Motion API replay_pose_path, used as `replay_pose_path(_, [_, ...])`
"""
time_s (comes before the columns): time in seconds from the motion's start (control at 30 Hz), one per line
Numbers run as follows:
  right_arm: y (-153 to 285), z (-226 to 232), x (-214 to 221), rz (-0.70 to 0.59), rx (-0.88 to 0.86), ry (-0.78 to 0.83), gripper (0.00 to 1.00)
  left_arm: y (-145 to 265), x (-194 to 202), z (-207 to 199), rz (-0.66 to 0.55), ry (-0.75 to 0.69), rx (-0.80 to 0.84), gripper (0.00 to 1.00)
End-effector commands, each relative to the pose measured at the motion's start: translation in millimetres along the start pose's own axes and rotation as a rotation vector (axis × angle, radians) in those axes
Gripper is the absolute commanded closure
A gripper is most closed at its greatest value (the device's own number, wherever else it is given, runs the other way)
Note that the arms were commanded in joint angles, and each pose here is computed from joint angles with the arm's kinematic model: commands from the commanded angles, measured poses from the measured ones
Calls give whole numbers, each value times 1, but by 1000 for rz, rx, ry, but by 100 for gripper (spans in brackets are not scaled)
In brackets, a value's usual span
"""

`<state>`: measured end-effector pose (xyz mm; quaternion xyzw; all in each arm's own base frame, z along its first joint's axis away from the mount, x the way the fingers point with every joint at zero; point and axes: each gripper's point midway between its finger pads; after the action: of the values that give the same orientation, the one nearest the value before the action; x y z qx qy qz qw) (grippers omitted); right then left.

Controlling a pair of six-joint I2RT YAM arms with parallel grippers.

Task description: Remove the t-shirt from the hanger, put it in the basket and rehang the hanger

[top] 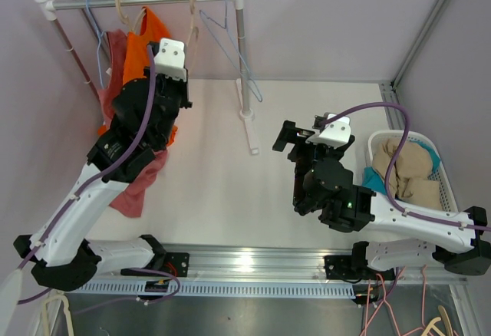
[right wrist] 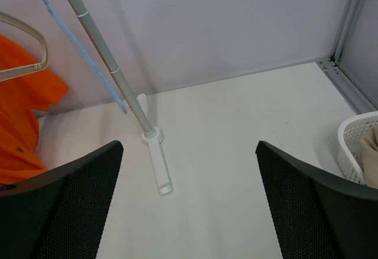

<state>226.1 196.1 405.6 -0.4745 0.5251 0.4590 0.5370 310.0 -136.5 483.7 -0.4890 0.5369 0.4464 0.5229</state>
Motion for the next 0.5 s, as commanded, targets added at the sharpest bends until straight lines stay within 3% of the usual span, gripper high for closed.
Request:
replay_pose_path(0.0, [6,-46,4,61,240,-71,1,-6,-20,5,-51,36,-24,99])
replay_pose_path(0.47, [9,-32,0,56,190,-38,1,-24,15,-27,53,80,86,99])
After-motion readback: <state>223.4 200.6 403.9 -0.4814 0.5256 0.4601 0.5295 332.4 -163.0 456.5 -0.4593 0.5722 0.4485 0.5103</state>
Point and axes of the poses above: each gripper's point midway between its finger pads, its own y axis back along the fingers, its own z axis along the line the jaws close on, x = y × z, and after that the axes turned 12 degrees about y, right-handed
